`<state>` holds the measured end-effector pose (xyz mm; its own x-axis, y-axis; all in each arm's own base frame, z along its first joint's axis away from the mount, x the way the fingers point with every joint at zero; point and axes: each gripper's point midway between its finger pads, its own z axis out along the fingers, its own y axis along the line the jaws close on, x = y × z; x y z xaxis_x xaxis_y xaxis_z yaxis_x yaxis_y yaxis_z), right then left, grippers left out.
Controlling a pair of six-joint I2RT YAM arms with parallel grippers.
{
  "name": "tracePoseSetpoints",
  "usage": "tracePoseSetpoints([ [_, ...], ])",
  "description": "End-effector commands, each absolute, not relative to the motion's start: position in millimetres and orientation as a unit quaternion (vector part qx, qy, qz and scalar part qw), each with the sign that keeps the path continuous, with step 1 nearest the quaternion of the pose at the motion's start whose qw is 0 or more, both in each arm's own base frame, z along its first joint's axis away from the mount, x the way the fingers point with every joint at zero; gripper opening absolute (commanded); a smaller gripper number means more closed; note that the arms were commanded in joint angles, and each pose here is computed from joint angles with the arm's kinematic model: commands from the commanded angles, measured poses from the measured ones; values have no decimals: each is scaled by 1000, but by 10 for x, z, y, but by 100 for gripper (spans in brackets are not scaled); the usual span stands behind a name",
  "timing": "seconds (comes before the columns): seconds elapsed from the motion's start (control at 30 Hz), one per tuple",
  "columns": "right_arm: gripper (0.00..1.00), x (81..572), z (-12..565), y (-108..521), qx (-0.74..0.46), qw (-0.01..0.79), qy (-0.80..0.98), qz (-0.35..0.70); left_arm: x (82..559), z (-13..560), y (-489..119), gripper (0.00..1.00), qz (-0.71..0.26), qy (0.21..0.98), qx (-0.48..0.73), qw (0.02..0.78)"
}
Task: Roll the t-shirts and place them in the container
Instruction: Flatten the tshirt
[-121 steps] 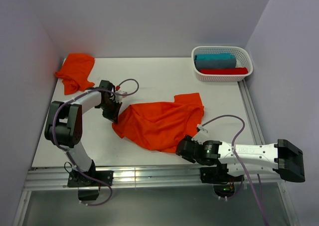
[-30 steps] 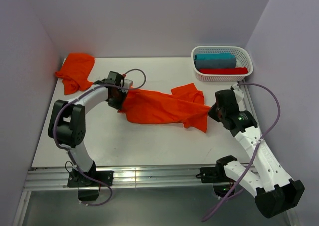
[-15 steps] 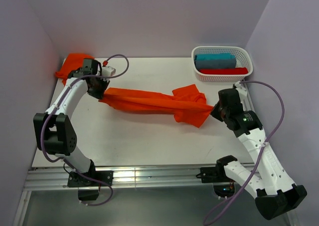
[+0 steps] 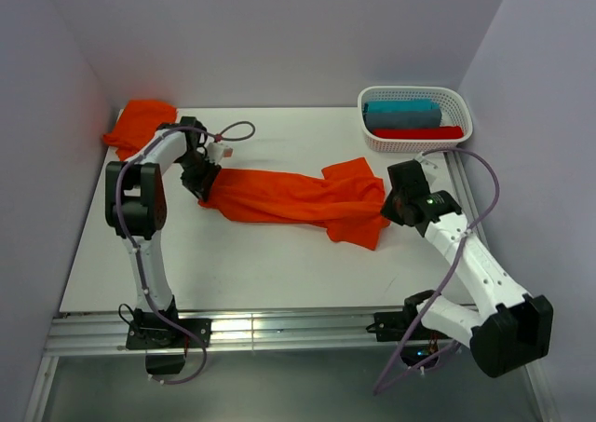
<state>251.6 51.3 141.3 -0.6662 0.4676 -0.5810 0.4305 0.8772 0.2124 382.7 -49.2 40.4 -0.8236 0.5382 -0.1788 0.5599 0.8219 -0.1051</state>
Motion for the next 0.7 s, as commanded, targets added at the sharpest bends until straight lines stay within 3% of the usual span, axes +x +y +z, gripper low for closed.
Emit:
tracePoseSetpoints([
  [0.0, 0, 2748, 1373, 538, 246, 341, 907, 28, 4066, 565, -543, 36, -79, 950, 285, 103],
  [0.07, 0, 2826, 1365, 541, 249, 343, 905, 25, 4204, 612, -565, 43, -75, 949, 276, 131],
  [0.17, 0, 2913, 1377, 516, 256, 345, 903, 13, 4391, 774, -599, 45, -69, 948, 255, 179],
  [0.23, 0, 2950, 1411, 518, 261, 350, 900, 16, 4470, 918, -609, 40, -64, 946, 240, 208],
  [0.4, 0, 3020, 1540, 531, 262, 356, 897, 20, 4671, 1107, -598, 10, -50, 944, 221, 240],
  [0.47, 0, 3041, 1593, 532, 264, 360, 895, 22, 4709, 1109, -610, 8, -49, 944, 223, 237],
  [0.53, 0, 3050, 1614, 534, 265, 362, 893, 26, 4758, 1103, -630, 15, -47, 945, 224, 235],
  [0.67, 0, 3096, 1587, 547, 270, 357, 894, 31, 4860, 1092, -662, 41, -40, 941, 220, 254],
])
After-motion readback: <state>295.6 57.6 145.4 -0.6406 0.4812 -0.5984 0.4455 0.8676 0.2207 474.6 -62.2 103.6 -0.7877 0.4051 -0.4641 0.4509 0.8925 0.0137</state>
